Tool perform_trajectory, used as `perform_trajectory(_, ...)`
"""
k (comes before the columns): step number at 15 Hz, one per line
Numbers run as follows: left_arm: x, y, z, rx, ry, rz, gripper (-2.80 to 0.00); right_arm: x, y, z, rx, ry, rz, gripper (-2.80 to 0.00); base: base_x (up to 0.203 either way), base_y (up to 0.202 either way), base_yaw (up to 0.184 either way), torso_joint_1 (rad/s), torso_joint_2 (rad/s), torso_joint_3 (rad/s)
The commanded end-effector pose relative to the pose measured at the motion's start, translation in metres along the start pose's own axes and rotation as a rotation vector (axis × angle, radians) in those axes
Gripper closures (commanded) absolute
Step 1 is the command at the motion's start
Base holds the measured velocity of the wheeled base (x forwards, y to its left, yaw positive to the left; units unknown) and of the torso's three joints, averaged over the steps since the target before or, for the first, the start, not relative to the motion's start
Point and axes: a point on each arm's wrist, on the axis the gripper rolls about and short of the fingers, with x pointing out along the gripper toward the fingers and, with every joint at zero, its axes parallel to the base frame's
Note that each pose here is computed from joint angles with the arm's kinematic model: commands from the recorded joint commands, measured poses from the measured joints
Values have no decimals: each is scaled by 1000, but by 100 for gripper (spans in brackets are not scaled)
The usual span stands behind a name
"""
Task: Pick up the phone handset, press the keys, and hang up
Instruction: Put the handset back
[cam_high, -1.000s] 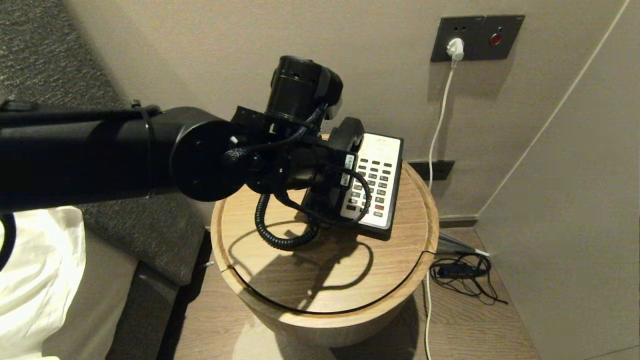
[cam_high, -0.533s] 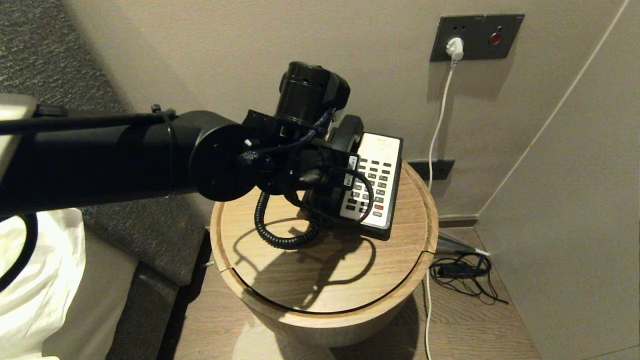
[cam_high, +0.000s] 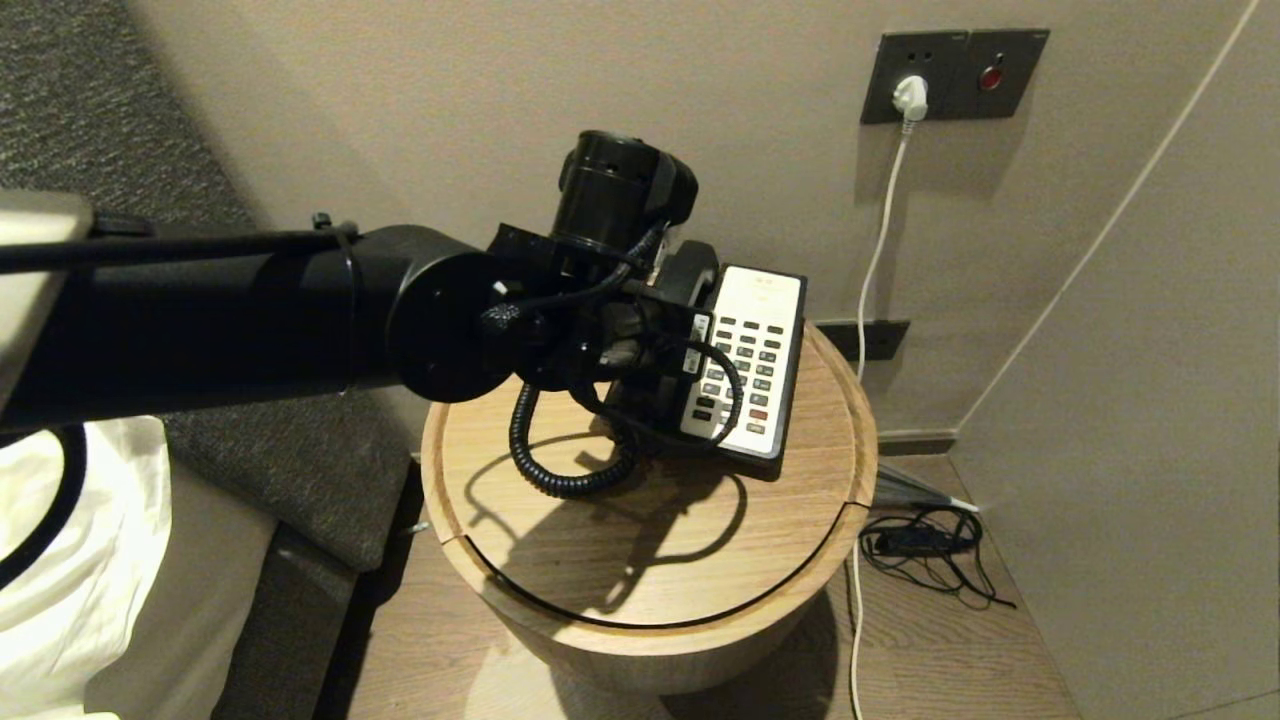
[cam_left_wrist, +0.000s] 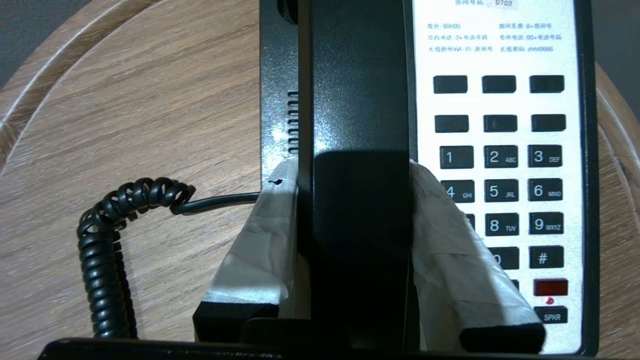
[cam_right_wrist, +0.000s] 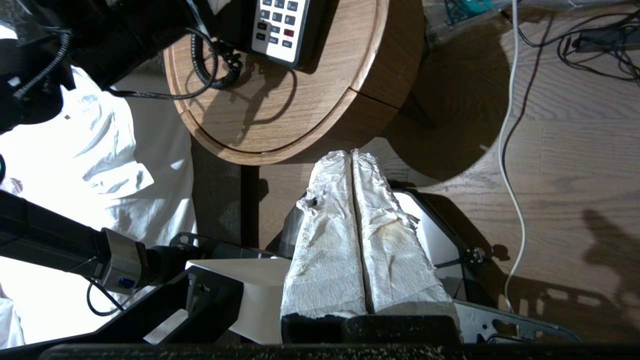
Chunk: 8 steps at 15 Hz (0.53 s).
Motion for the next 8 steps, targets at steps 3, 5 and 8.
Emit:
perform_trajectory(3,4,-1,-3,3,11,3,0,-1,0,-1,3,4,2,0,0,0,0,0,0,0)
perform_trajectory(5,4,-2,-3,0,10,3,0,-2,0,-1,2,1,3,0,0,0,0,0,0,0)
perform_trajectory(8,4,-2,-2,2,8,2,0,-1,-1,-2,3,4,3,0,0,0,0,0,0,0)
